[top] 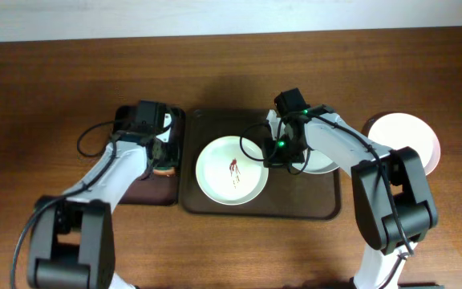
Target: Clean dirty plates on tray and stack at the side
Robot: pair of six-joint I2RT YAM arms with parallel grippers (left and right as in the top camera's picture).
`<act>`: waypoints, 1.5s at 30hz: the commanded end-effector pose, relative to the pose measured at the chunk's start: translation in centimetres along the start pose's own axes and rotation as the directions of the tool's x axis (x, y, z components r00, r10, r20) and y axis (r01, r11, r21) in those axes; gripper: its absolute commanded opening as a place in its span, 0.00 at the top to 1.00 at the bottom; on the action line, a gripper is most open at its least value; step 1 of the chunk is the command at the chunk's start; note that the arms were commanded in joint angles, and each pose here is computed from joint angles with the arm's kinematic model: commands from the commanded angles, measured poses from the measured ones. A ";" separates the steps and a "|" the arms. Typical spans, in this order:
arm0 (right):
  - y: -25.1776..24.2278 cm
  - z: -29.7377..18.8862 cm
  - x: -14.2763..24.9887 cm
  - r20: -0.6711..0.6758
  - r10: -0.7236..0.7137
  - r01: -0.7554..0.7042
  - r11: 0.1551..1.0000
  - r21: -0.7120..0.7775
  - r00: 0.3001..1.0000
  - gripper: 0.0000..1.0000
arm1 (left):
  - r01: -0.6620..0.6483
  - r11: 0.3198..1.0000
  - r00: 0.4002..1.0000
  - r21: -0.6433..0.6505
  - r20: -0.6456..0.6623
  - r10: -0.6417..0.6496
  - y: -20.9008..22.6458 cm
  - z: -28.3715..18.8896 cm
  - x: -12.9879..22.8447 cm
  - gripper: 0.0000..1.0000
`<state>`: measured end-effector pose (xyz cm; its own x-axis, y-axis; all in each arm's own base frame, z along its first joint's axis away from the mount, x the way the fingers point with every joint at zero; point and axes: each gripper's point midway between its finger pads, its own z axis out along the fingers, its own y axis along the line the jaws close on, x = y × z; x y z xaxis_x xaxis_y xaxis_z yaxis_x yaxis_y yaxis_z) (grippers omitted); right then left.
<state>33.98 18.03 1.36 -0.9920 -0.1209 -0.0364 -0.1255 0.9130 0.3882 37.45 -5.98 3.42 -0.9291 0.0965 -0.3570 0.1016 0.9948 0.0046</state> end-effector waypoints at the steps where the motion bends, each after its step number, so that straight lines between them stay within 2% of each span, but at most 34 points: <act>1: -0.4 0.3 0.4 -0.012 0.011 -0.011 0.999 0.031 1.000 0.96 | 0.008 1.000 0.988 0.013 0.155 -0.010 0.3 -5.1 -3.1 1.00; 9: -0.4 0.3 0.4 -0.010 0.010 -0.010 0.999 0.031 1.000 0.96 | 0.010 1.000 0.924 0.027 0.382 -0.019 0.3 -13.3 -5.8 1.00; 12: -0.4 0.3 0.4 -0.010 0.010 -0.010 0.999 0.031 1.000 0.96 | 0.010 0.999 0.863 0.033 0.504 -0.025 0.4 -17.8 -6.8 1.00; 18: -0.4 0.3 0.4 -0.009 0.010 -0.010 0.999 0.031 1.000 0.96 | 0.040 0.999 0.764 0.005 0.644 -0.034 1.4 -23.2 -7.7 1.00; 30: -0.4 0.3 0.3 -0.005 0.008 -0.008 1.000 0.030 1.000 0.96 | 0.041 0.999 0.724 0.011 0.688 -0.037 1.4 -24.4 -8.6 1.00; 45: -0.4 0.3 0.3 -0.006 0.009 -0.008 1.000 0.030 1.000 0.96 | 0.041 0.999 0.720 0.011 0.693 -0.038 1.4 -24.4 -8.7 1.00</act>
<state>33.98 18.03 1.36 -0.9920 -0.1209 -0.0367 -0.1257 0.9129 0.3883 37.06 -5.13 27.92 -0.4622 0.0132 -0.8867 0.0806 0.9964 -0.0271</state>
